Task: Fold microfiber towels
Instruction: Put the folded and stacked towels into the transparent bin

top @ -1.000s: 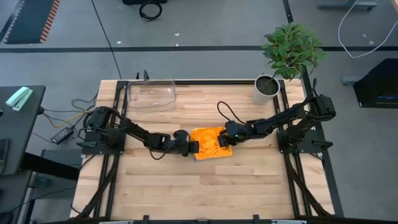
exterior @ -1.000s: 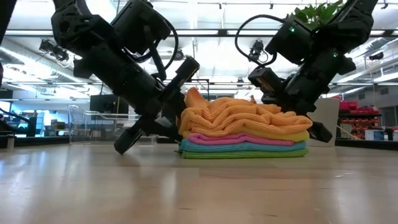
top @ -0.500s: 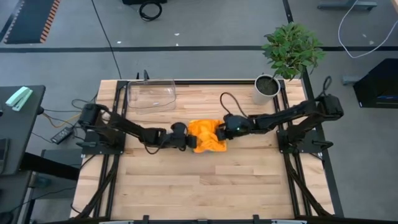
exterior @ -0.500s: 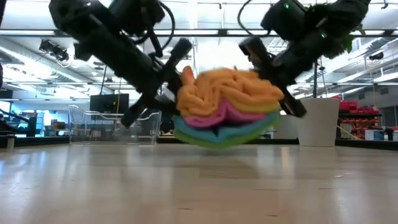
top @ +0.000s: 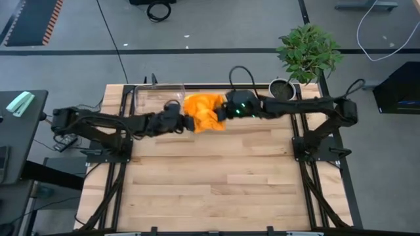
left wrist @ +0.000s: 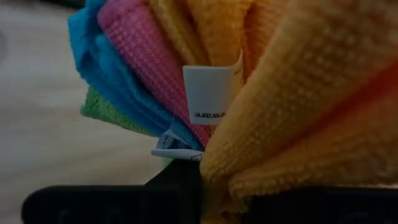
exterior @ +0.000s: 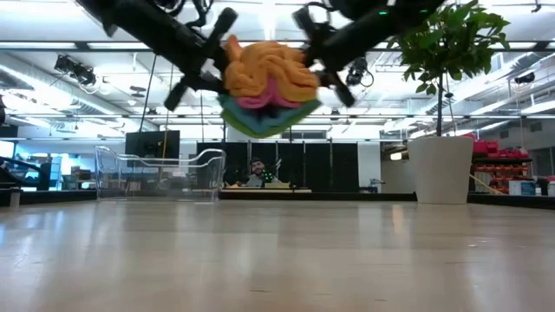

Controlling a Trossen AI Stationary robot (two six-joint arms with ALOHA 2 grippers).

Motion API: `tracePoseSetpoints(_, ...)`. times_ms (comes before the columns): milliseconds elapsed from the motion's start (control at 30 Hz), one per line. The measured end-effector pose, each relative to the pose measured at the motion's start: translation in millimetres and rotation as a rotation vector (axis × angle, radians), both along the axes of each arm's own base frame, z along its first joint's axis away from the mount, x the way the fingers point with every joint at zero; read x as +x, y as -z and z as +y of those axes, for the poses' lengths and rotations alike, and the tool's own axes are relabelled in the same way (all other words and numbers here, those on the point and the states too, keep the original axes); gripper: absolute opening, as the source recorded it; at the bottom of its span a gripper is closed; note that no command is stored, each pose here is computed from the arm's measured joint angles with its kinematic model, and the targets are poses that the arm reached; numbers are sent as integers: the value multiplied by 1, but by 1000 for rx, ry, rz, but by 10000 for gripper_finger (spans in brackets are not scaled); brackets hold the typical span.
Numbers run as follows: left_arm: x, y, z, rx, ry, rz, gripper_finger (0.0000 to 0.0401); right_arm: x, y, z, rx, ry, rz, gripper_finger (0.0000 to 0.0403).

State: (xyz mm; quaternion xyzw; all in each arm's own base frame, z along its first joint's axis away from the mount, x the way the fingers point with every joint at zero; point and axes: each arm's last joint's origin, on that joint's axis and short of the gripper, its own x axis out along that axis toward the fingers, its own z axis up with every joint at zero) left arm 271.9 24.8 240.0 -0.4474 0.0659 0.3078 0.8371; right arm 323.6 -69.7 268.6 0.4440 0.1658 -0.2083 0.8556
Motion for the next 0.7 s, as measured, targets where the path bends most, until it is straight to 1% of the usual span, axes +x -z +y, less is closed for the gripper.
tracePoseSetpoints(133, -25, -15, 19, 23, -62, 49, 64, 29, -14, -26, -48, -10, -7, 59)
tracePoseSetpoints(233, -46, -22, 34, 32, -121, 114, 64, 55, -16, -45, -71, -19, -13, 59)
tracePoseSetpoints(267, -54, -22, 39, 35, -133, 155, 64, 64, -15, -51, -74, -29, -10, 59)
tracePoseSetpoints(400, -79, -28, 59, 46, -168, 230, 64, 100, -19, -73, -92, -60, -39, 59)
tracePoseSetpoints(600, -111, -32, 78, 63, -233, 311, 64, 148, -19, -97, -119, -87, -47, 59)
tracePoseSetpoints(700, -124, -29, 84, 32, -266, 384, 64, 168, -16, -105, -117, -96, -56, 59)
